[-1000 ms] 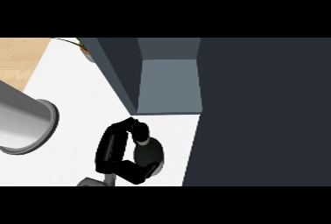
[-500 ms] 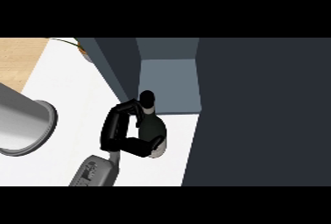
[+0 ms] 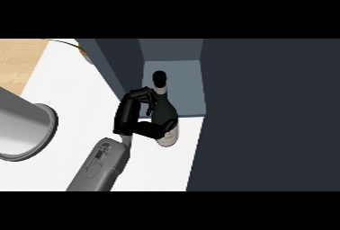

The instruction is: Pick up the wine, place it into the cabinet and close the cabinet

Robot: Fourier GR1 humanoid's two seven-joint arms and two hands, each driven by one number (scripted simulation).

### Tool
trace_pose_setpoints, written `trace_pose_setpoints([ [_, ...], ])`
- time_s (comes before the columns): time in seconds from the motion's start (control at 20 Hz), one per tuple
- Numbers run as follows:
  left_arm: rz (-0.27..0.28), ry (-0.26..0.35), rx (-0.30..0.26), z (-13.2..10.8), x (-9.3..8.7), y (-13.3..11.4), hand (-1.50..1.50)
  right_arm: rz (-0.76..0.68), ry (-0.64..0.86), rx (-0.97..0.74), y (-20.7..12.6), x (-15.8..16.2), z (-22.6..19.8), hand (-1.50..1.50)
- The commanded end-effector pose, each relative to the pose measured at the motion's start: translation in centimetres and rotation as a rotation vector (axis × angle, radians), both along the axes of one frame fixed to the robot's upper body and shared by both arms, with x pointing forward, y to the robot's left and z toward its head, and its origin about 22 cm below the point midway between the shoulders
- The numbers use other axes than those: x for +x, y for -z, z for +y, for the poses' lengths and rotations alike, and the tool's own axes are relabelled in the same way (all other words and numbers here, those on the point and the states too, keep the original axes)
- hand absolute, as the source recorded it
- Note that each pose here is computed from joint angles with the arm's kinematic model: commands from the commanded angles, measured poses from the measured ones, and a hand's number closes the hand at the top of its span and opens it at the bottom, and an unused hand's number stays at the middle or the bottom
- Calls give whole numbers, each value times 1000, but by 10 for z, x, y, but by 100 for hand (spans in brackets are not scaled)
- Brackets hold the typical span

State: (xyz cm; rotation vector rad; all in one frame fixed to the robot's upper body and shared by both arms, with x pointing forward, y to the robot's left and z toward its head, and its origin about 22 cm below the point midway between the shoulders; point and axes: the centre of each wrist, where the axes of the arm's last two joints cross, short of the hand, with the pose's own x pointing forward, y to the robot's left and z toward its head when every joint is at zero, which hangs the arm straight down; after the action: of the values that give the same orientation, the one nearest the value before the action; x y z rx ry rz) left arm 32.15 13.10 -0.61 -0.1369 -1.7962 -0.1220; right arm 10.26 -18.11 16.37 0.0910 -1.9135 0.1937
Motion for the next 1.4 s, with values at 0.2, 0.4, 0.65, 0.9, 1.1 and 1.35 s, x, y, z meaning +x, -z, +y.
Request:
trace_pose_setpoints([
  [0.2,3,0,-25,-17,23,5,150,-20,-73,104,-33,-34,-8,-150],
  [0.4,20,-6,-18,-30,48,-11,150,-13,-84,102,-28,-25,-8,-150],
  [0.65,48,-34,-20,-33,59,-12,150,-20,-95,123,-27,-33,-4,-150],
  [0.9,69,-35,57,-38,73,-15,150,-42,-83,116,-25,-27,-11,-150],
  [1.1,105,-105,132,-36,72,-2,150,-39,-121,131,-20,-24,-7,-150],
  [1.35,148,-131,70,-36,84,-14,150,-10,-106,130,-21,-32,-11,-150],
])
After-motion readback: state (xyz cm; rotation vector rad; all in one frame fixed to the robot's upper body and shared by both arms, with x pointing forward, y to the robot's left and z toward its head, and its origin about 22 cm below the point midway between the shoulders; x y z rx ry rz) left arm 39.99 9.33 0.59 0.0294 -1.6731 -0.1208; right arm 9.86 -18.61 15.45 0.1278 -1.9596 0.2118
